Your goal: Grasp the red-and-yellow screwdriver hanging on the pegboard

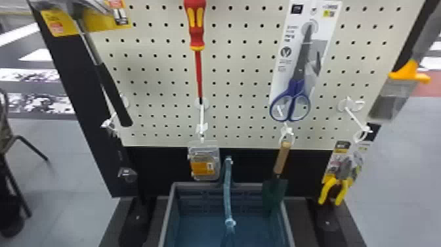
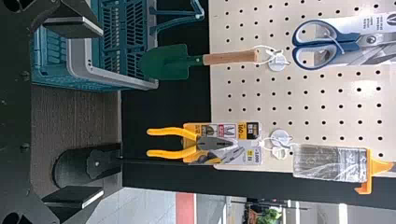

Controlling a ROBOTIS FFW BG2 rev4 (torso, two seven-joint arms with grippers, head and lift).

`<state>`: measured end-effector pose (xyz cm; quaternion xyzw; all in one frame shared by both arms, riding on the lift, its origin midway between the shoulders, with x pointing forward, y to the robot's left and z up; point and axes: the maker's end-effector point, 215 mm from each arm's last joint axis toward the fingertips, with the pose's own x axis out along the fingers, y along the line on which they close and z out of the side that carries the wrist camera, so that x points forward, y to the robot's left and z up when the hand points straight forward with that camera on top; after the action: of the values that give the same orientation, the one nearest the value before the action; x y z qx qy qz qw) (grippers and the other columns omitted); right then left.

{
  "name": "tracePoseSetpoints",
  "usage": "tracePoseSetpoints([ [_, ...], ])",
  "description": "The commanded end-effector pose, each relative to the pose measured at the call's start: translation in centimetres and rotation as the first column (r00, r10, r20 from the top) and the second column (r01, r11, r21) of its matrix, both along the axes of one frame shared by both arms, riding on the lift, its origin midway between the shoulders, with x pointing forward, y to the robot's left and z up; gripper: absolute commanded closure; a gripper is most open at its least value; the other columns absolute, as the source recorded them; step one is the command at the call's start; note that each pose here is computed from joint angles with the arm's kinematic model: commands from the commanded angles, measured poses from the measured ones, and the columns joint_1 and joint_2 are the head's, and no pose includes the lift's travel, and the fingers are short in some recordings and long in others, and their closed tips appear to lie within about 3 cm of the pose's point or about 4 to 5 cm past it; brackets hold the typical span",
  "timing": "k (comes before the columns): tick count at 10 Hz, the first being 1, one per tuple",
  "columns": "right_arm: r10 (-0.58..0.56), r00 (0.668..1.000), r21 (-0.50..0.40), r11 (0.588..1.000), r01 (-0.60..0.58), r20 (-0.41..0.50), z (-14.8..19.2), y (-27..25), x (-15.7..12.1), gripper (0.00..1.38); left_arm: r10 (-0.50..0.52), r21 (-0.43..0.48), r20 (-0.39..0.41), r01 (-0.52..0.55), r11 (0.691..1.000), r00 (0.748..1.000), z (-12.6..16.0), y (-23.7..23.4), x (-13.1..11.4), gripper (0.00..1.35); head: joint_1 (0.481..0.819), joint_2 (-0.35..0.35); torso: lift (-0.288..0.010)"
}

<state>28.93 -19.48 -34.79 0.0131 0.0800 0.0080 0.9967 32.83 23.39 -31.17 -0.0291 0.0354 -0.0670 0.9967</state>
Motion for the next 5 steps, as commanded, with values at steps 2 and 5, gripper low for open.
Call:
tracePoseSetpoints([
  [2, 0.000, 1.000, 0.000, 1.000, 0.000, -0.003, -0.2, 0.0, -0.1, 0.11, -0.013, 0.007, 0.067, 0.013, 1.000, 0.998, 6.1, -0.6, 1.7, 0.14, 0.549, 0.000, -0.100],
  [5, 0.002, 1.000, -0.002, 1.000, -0.002, 0.002, 0.0, 0.0, 0.1, 0.11, -0.024, 0.044, 0.096, 0.019, 0.999, 0.995, 12.2, -0.6, 2.2, 0.14, 0.549, 0.000, -0.100],
])
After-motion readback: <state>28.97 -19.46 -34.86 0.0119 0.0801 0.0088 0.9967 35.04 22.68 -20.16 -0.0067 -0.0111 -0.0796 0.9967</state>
